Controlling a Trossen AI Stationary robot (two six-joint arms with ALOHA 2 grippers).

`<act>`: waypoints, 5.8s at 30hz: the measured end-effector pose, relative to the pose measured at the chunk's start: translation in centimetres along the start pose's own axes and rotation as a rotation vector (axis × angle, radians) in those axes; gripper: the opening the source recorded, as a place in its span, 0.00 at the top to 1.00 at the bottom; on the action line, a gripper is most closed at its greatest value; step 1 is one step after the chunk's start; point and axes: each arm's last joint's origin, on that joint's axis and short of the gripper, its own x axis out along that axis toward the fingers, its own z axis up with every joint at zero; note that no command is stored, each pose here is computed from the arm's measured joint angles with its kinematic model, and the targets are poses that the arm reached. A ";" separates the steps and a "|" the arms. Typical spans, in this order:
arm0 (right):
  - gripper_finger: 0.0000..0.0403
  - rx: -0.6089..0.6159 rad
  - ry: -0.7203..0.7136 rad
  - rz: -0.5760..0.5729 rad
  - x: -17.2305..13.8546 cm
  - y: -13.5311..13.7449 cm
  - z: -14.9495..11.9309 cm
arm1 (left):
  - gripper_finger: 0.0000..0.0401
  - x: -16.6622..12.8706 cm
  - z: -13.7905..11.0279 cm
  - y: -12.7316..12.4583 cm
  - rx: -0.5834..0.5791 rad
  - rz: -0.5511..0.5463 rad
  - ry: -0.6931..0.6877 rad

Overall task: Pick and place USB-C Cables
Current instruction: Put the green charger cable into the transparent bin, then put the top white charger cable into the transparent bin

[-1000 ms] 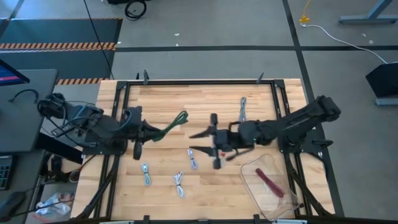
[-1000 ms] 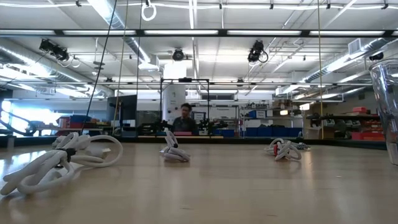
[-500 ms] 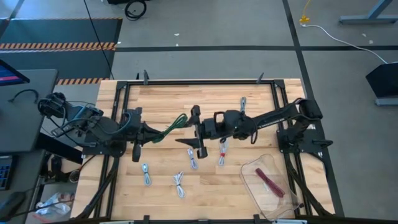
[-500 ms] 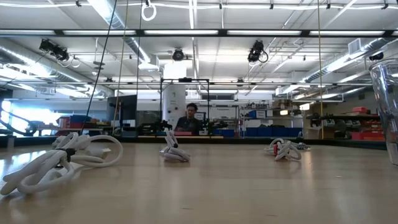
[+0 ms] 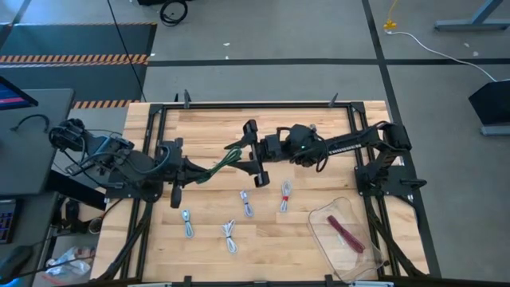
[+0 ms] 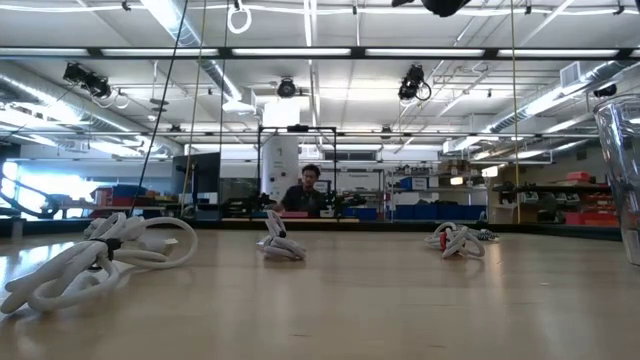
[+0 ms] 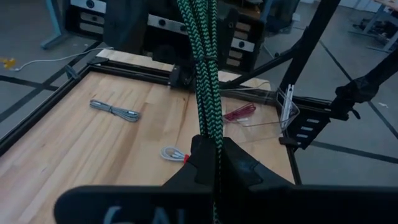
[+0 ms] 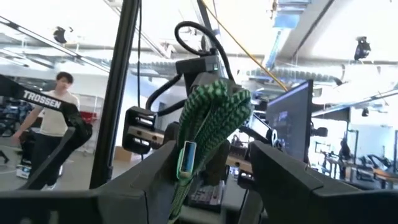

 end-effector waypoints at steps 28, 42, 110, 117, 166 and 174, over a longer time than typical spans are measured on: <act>0.75 0.022 0.025 0.110 -0.1 0.2 -0.2 | 0.98 3.0 -0.1 -0.4 0.076 0.040 0.006; 0.95 0.079 0.072 0.112 -0.3 0.1 0.5 | 0.81 3.0 0.5 -0.7 0.045 -0.011 -0.042; 0.95 1.023 1.924 -0.860 -17.4 25.0 4.8 | 0.68 2.9 0.8 -1.3 0.041 -0.180 -0.041; 0.95 0.990 1.949 -0.858 -18.7 25.1 3.1 | 0.68 2.9 0.8 -1.3 0.034 -0.180 -0.040; 0.65 1.245 1.871 -0.734 -24.5 24.0 -4.3 | 0.68 2.9 0.8 -1.3 0.034 -0.180 -0.040; 0.65 1.258 1.743 -0.630 -21.1 23.4 -3.0 | 0.68 2.9 0.6 -1.2 0.045 -0.152 -0.020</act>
